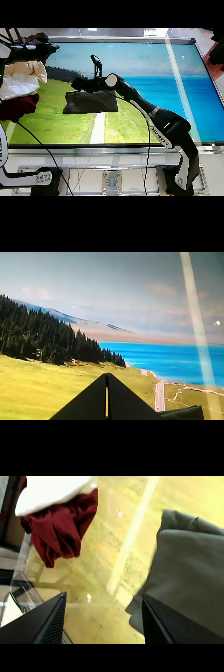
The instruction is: Fold the shirts.
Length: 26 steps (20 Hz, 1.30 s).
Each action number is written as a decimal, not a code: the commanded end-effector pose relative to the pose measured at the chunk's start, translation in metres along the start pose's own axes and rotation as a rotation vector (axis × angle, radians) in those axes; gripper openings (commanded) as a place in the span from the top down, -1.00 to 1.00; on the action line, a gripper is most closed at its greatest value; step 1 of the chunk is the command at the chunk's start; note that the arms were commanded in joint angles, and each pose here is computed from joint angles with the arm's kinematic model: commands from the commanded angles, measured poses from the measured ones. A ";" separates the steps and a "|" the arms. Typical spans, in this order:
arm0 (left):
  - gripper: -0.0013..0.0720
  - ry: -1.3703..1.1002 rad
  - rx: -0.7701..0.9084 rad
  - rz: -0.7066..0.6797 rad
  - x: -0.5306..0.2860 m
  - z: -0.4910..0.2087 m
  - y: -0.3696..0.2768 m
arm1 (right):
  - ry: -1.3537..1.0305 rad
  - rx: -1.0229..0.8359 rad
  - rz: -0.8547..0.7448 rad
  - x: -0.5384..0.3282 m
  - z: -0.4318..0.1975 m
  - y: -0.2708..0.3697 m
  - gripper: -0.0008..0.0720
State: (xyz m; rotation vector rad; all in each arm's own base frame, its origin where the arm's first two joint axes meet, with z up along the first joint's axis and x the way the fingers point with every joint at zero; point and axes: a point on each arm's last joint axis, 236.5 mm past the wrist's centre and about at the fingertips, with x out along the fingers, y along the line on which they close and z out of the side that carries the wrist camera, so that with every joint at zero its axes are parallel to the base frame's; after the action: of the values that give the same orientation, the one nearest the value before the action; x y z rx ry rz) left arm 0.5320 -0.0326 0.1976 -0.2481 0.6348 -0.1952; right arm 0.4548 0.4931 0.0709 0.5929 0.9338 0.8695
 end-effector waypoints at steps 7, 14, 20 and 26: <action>0.93 0.021 0.026 0.004 -0.001 -0.005 0.003 | 0.223 0.183 -0.500 -0.152 0.018 -0.213 -0.45; 0.93 0.014 0.048 0.005 -0.001 -0.003 0.004 | 0.301 0.436 -0.219 -0.111 -0.030 -0.244 -0.73; 0.93 0.015 0.048 0.005 -0.001 -0.003 0.004 | 0.346 0.432 -0.078 -0.063 -0.056 -0.210 -0.73; 0.93 0.043 0.048 0.000 -0.001 -0.010 0.003 | 0.253 0.380 0.056 -0.041 -0.037 -0.172 0.88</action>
State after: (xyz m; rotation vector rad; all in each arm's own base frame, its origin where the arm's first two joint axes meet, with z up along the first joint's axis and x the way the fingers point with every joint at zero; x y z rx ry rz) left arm 0.5275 -0.0306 0.1926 -0.1990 0.6560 -0.2115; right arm 0.4671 0.3521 -0.0794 0.7817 1.4128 0.7578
